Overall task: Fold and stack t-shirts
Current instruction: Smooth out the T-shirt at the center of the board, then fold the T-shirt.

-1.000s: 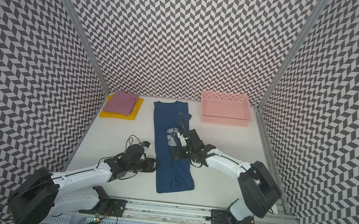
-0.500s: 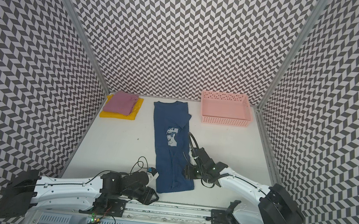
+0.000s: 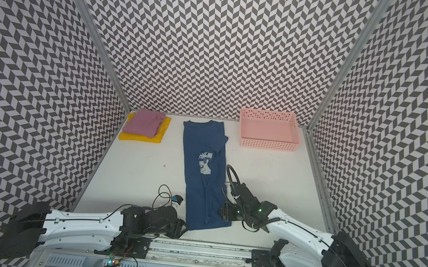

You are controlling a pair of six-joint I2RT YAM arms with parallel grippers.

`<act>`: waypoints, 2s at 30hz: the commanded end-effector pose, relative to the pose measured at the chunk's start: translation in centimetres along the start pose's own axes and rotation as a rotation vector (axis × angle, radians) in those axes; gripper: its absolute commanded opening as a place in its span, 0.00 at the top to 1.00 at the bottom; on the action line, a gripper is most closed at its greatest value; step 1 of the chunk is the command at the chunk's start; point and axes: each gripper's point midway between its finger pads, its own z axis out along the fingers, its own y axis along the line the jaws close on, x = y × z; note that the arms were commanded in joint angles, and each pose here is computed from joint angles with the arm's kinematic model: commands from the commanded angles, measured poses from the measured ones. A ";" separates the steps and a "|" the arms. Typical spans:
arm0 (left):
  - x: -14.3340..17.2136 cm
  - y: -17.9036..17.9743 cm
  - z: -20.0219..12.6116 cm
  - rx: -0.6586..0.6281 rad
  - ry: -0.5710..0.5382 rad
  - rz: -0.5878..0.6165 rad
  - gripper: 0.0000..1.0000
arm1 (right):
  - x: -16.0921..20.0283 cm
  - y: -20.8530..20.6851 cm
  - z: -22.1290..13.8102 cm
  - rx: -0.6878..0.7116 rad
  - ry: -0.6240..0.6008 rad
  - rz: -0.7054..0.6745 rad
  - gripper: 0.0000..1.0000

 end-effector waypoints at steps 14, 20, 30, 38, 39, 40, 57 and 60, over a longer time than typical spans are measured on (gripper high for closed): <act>-1.5 -2.0 1.1 0.088 -0.080 0.056 0.54 | 1.7 0.0 0.5 -0.045 -0.002 0.026 0.38; -2.1 -1.1 2.0 0.022 -0.093 0.065 0.56 | 2.2 -0.2 1.0 -0.047 0.010 0.027 0.39; -2.6 0.0 0.4 0.040 -0.142 -0.005 1.00 | 2.0 0.2 1.2 -0.066 0.001 0.015 0.96; -4.0 -0.8 -1.5 0.057 -0.196 -0.006 1.00 | 0.7 2.2 0.4 -0.096 -0.042 -0.024 1.00; -4.7 -0.8 -2.0 0.036 -0.223 0.005 1.00 | 0.1 2.3 0.1 -0.093 -0.064 -0.026 1.00; -5.6 -0.8 -2.5 0.010 -0.254 0.011 1.00 | -0.4 2.5 -0.2 -0.086 -0.083 -0.031 1.00; -21.2 1.4 -8.1 -0.104 -0.605 0.031 1.00 | -15.8 4.1 -4.7 0.061 -0.483 -0.120 1.00; -24.3 2.5 -8.3 -0.131 -0.646 0.035 1.00 | -18.9 3.3 -4.0 0.088 -0.520 -0.141 1.00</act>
